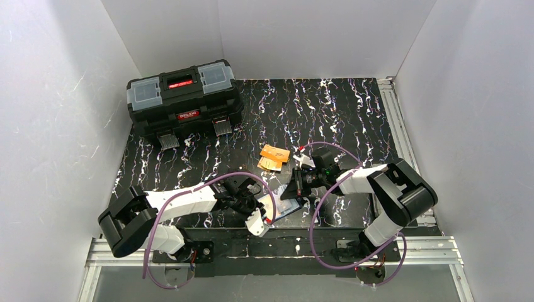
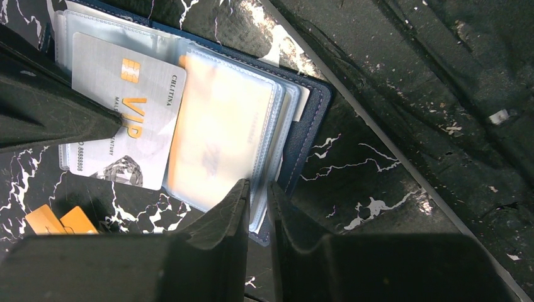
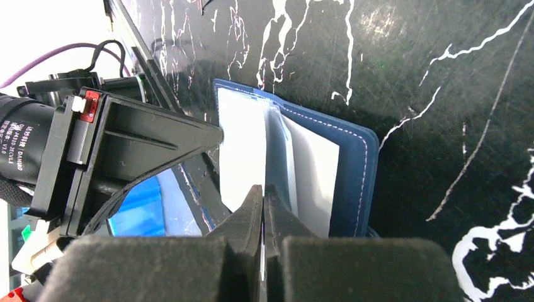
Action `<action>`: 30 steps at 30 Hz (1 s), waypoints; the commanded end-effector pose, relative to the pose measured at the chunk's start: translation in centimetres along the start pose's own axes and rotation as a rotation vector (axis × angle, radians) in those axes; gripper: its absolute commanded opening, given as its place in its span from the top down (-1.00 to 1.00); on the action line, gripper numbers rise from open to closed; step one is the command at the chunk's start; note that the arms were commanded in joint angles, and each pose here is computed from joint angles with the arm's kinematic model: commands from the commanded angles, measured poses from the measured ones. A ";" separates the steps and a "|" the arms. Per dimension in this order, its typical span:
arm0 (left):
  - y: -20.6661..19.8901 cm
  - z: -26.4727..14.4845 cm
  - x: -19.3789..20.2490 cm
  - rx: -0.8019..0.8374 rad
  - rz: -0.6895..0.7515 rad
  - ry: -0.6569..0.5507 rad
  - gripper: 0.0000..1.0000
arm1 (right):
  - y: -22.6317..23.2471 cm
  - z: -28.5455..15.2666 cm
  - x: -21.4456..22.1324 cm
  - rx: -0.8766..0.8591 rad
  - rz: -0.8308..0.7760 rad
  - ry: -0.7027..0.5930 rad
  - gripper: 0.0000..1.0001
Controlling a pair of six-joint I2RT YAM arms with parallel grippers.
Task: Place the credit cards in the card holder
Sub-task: Insert the credit card into the card holder.
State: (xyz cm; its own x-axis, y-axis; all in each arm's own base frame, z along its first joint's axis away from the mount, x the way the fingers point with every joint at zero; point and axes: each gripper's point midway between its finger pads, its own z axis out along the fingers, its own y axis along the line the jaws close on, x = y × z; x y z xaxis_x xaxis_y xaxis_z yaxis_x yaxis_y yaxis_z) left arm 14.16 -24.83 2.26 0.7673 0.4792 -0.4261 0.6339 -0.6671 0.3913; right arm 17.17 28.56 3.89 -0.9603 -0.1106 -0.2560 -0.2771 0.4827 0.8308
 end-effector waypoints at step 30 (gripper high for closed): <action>-3.9 0.4 0.7 0.142 -0.049 0.036 0.74 | -0.3 1.6 0.9 0.036 -0.033 0.119 0.97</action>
State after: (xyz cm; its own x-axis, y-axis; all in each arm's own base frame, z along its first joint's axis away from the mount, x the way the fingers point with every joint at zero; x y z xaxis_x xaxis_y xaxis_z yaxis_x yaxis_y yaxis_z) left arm 14.10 -24.83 2.26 0.7728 0.4775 -0.4181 0.6274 -0.6744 0.3893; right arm 15.85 29.42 3.31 -0.9538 -0.2221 -0.2024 -0.2870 0.4742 0.8323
